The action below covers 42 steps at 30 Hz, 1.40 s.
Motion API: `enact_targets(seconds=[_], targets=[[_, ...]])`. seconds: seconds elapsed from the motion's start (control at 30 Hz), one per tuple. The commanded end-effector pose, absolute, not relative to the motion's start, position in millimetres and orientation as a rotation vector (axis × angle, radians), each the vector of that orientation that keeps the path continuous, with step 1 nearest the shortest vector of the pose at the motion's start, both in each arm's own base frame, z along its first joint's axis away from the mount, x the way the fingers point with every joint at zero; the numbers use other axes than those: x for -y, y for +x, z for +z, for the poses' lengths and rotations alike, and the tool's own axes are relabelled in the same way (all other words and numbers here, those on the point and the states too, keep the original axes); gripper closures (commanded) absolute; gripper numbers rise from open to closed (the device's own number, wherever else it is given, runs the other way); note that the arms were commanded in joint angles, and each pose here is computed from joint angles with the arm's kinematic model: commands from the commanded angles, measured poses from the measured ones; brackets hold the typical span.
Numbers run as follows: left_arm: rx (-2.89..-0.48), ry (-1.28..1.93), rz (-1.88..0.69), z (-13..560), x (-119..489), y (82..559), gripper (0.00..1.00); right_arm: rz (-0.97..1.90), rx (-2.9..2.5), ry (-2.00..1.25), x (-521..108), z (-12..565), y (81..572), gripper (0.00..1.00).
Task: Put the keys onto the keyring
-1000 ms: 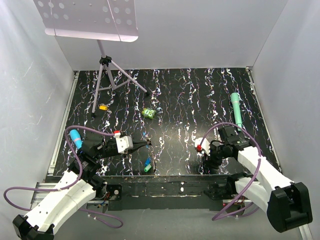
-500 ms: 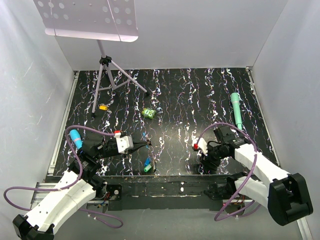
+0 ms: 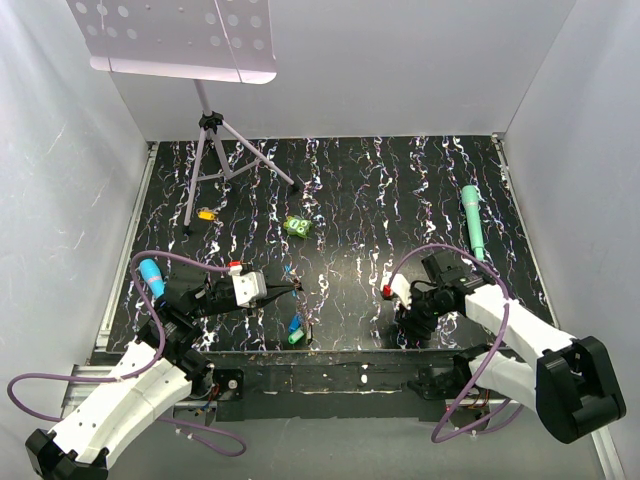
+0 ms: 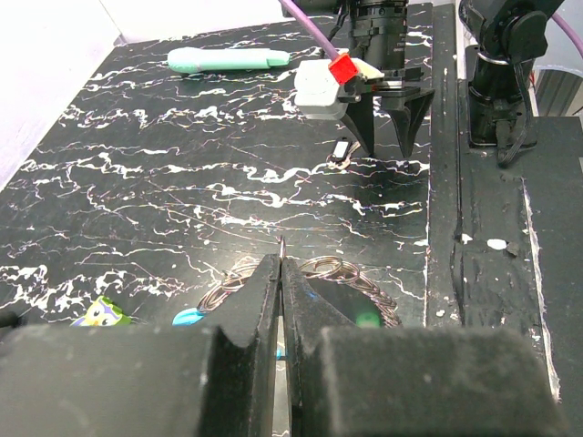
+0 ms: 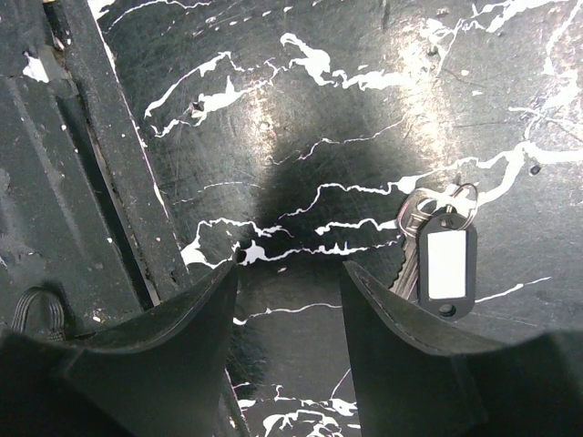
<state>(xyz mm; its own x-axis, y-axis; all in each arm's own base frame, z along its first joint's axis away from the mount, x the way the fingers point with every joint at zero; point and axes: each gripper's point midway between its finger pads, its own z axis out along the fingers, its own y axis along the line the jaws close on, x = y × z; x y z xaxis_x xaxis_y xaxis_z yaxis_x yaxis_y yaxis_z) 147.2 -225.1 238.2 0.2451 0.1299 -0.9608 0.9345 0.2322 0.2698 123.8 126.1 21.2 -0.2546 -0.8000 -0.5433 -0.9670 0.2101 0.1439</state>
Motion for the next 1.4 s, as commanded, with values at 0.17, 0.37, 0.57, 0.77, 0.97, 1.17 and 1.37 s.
enact_targets(seconds=[0.17, 0.37, 0.57, 0.77, 0.97, 1.17, 1.37], targets=[[-1.119, 1.189, -0.751, 264.0, 223.5, 149.1, 1.00, 0.604, -2.138, -1.639, -130.0, 24.5, 138.9, 0.43], [-1.120, 1.189, -0.750, 264.3, 223.4, 149.6, 1.00, 0.592, -2.165, -1.629, -128.6, 23.8, 140.5, 0.43], [-1.120, 1.189, -0.750, 264.3, 223.2, 149.3, 1.00, 0.596, -2.173, -1.630, -129.3, 24.5, 140.2, 0.43], [-1.121, 1.188, -0.749, 264.4, 223.0, 149.7, 1.00, 0.613, -2.172, -1.634, -130.6, 26.9, 139.0, 0.43], [-1.120, 1.189, -0.747, 264.0, 223.1, 150.0, 1.00, 0.630, -2.165, -1.638, -132.8, 30.6, 138.4, 0.43], [-1.122, 1.188, -0.747, 263.7, 222.9, 150.4, 1.00, 0.629, -2.165, -1.640, -132.8, 29.9, 138.4, 0.43], [-1.118, 1.186, -0.744, 265.0, 222.5, 150.6, 1.00, 0.628, -2.163, -1.638, -133.9, 29.6, 139.8, 0.43]])
